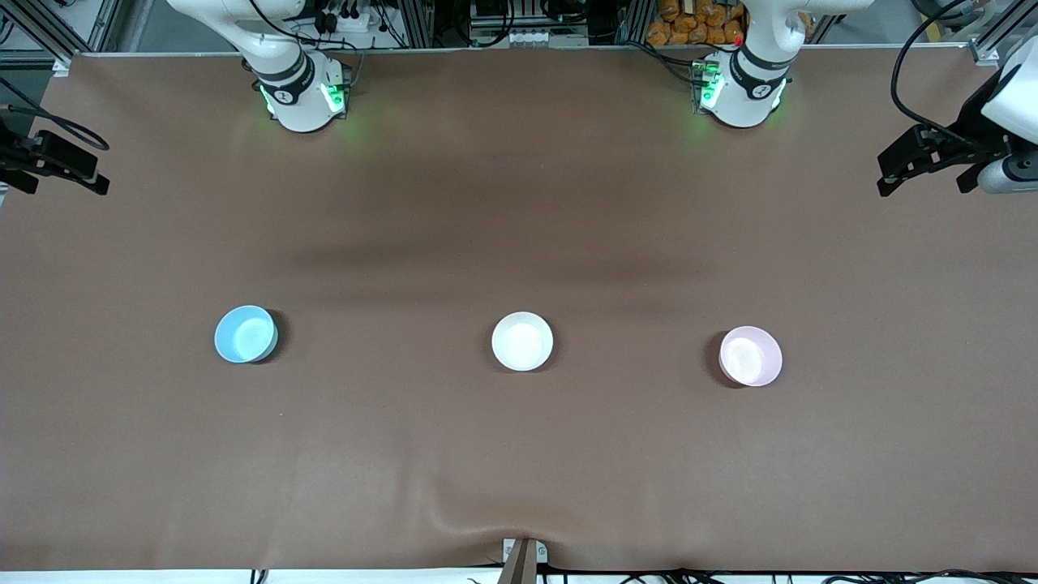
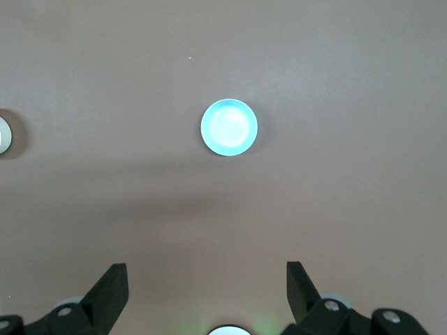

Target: Stack pink and blue bowls on white bowl

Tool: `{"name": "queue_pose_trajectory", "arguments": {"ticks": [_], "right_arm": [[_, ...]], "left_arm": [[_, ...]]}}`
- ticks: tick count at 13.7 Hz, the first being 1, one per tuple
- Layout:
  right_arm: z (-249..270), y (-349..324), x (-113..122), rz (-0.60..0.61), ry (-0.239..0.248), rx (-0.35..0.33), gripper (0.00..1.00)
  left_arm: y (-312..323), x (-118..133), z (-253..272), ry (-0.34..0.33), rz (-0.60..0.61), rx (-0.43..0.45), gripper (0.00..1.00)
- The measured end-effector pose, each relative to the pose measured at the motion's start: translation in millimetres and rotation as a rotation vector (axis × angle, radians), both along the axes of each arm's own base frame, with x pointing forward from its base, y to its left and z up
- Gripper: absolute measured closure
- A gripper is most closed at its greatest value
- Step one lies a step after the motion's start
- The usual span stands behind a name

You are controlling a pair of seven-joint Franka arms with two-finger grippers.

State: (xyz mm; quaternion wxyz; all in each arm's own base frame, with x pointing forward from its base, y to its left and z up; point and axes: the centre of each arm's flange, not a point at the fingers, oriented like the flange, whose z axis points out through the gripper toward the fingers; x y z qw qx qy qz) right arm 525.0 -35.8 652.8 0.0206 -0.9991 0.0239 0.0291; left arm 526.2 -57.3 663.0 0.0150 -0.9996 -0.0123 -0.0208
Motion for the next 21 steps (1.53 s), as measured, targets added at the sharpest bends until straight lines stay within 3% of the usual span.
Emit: {"name": "queue_pose_trajectory", "arguments": {"ticks": [10, 14, 21], "right_arm": [[-1.1, -0.2, 0.4, -0.001, 0.002, 0.001, 0.00], [-24.0, -0.6, 7.1, 0.000, 0.076, 0.005, 0.00], [-23.3, -1.6, 9.5, -0.001, 0.074, 0.004, 0.00]], "left_arm": [[3.8, 2.9, -4.0, 0.008, 0.008, 0.001, 0.00], [3.6, 3.4, -5.1, 0.010, 0.007, 0.001, 0.00], [2.8, 3.3, -5.2, 0.010, 0.006, 0.001, 0.00]]}}
